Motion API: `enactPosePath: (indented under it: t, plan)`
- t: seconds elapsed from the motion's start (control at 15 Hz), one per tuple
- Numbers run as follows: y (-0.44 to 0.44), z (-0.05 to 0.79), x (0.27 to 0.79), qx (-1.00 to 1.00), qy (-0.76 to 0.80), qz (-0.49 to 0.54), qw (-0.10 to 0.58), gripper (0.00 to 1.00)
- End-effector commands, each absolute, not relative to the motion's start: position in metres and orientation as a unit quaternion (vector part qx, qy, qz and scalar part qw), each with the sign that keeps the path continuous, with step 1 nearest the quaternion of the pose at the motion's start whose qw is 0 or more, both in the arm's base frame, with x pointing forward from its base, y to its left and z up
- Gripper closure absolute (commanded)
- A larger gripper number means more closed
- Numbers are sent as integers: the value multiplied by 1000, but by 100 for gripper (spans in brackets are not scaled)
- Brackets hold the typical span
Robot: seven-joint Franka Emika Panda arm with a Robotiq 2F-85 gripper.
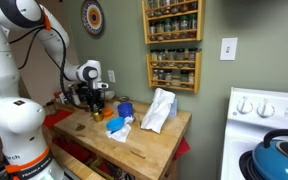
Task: Pick up the laying gold cup and position it upright on the counter top, pick up the gold lid on the right and use it to cover the gold cup
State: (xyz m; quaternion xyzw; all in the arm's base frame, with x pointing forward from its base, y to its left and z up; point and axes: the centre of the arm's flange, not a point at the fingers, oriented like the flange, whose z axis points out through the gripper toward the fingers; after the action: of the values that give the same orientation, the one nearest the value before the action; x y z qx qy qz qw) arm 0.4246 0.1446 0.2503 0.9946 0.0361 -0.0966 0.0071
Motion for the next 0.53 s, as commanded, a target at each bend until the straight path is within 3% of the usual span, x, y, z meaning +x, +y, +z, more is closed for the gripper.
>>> enactPosePath:
  t: [0.0, 0.47]
  plan:
    - [143, 248, 423, 994, 34, -98, 16, 37]
    - [142, 252, 422, 994, 33, -98, 15, 36]
